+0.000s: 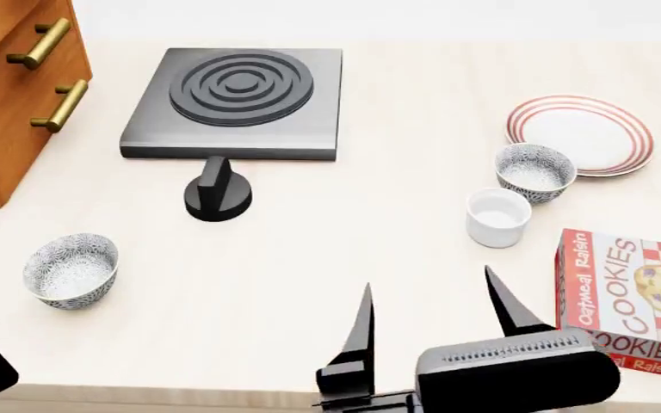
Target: Pick the akita bowl between the plate and the ramekin and place it on the plate.
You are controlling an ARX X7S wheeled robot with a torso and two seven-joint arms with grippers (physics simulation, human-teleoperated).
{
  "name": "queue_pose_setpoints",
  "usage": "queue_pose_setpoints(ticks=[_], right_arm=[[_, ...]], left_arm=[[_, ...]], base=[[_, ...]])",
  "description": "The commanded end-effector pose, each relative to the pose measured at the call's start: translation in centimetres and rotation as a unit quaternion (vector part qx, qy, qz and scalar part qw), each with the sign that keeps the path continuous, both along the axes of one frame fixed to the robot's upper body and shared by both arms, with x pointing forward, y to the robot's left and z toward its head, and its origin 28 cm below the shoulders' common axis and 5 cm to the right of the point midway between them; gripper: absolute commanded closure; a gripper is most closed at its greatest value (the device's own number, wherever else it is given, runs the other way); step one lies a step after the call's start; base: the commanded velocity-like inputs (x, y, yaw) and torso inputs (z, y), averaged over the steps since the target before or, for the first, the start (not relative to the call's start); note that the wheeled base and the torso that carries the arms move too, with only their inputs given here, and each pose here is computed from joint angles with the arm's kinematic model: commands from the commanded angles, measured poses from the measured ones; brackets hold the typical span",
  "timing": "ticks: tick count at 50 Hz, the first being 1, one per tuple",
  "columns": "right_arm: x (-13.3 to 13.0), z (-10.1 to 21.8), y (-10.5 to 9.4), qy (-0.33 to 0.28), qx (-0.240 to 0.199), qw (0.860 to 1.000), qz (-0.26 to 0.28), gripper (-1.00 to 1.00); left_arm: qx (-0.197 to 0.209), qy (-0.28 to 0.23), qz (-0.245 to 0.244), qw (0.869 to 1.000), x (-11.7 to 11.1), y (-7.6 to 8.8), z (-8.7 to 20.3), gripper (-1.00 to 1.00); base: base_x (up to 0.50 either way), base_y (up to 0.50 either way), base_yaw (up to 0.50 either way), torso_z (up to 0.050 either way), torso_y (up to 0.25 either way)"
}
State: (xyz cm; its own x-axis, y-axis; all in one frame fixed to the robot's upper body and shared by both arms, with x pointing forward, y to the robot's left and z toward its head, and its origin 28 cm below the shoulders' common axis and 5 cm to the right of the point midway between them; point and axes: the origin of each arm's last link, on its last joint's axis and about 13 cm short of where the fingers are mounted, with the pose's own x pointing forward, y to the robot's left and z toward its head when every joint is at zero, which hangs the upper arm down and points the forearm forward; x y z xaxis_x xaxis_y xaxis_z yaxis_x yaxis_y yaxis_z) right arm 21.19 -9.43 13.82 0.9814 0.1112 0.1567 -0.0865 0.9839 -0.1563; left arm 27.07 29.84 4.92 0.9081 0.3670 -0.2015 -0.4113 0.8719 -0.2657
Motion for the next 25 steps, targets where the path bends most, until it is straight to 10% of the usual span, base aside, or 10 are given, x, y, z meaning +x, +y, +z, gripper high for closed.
queue_pose_setpoints(ticks=[1,25], right_arm=[[0.13,1.93,0.07,-0.031,-0.012,0.999,0.008,-1.0],[0.39,2.25,-0.37,-0.046,-0.001,0.999,0.0,-1.0]], left_arm=[[0.005,-0.003,0.006,1.0,0.0,0.15,-0.2,-1.0],[0.015,-0.009,0.011,1.0,0.06,0.13,-0.17,-1.0]], base=[[0.0,0.0,0.0,0.0,0.0],[0.0,-0.04,0.0,0.0,0.0]])
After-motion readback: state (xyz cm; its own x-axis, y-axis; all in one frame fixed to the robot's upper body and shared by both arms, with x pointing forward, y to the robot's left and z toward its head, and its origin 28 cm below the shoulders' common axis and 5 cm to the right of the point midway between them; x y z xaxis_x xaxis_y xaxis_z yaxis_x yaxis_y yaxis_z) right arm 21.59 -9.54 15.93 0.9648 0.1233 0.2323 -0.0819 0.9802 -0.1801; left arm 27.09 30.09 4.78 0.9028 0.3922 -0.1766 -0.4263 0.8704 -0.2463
